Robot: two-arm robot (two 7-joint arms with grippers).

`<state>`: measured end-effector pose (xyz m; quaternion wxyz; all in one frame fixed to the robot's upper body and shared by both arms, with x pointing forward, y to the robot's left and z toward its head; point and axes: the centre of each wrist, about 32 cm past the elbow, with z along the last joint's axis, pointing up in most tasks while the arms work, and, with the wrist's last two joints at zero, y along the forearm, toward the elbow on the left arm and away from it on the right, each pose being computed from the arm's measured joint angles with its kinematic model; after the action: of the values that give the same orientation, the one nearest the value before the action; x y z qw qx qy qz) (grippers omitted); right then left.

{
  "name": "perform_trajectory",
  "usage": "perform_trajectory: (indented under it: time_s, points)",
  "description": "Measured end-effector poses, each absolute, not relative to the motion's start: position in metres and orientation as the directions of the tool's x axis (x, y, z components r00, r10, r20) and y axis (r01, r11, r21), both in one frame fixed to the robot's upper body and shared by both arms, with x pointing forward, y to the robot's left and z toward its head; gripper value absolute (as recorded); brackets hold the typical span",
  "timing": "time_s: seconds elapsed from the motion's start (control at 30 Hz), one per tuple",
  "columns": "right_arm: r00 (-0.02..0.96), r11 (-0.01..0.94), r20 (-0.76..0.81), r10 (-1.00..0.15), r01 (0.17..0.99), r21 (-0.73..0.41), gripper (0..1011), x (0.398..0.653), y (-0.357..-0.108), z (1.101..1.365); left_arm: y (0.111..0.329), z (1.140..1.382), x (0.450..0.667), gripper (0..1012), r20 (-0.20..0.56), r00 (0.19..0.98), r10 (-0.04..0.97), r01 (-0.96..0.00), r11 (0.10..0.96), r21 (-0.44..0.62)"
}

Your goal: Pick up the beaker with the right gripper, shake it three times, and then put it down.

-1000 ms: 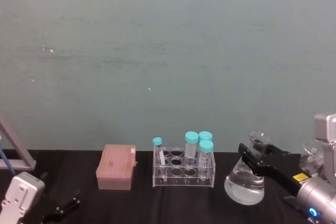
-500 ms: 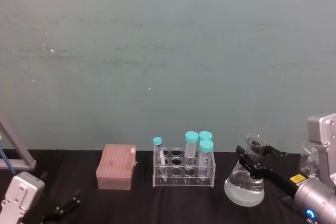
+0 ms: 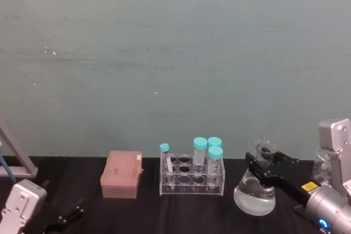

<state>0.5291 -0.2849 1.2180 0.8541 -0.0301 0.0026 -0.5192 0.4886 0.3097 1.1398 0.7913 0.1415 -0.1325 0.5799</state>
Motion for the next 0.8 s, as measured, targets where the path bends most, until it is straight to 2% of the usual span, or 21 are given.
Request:
perform_trajectory:
  time_s: [0.47, 0.8]
  points:
    - [0.469, 0.468, 0.013, -0.883, 0.882, -0.05, 460, 0.5294, -0.2845, 1.2179, 0.3097, 1.1398, 0.4886, 1000, 0.374, 0.292, 0.88, -0.955, 0.287, 0.07]
    - [0.492, 0.493, -0.033, -0.87, 0.869, -0.029, 460, 0.532, -0.2753, 1.2112, 0.3097, 1.1398, 0.4886, 1000, 0.374, 0.292, 0.88, -0.955, 0.287, 0.07]
